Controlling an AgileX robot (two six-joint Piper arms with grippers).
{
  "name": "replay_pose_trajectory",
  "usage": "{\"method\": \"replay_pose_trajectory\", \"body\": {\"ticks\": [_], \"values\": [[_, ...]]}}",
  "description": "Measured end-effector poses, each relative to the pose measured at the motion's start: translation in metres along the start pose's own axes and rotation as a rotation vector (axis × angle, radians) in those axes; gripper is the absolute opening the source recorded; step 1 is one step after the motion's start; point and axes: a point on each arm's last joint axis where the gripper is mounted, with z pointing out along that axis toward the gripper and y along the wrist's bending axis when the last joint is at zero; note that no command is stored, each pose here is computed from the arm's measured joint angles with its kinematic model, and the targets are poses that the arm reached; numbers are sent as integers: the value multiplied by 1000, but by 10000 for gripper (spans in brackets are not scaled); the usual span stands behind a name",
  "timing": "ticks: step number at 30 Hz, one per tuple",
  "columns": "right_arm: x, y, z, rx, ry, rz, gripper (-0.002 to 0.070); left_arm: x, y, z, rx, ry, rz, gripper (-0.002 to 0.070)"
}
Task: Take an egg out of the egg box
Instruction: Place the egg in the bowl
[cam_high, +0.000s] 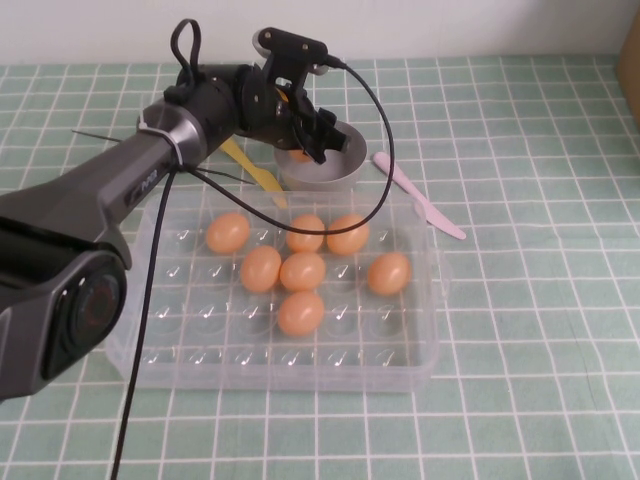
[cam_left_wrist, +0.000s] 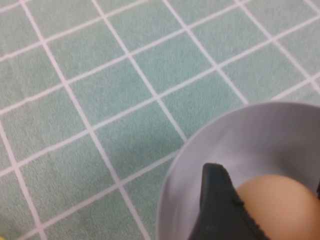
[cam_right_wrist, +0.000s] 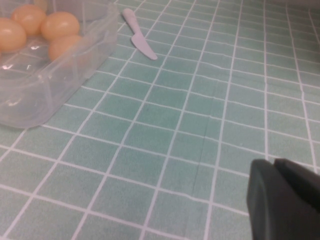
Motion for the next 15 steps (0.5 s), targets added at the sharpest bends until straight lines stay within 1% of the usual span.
{"method": "replay_pose_trajectory", "body": {"ticks": [15], "values": [[0, 0, 0, 0, 0, 0, -17, 8, 0, 9, 1, 15, 45, 335]]}}
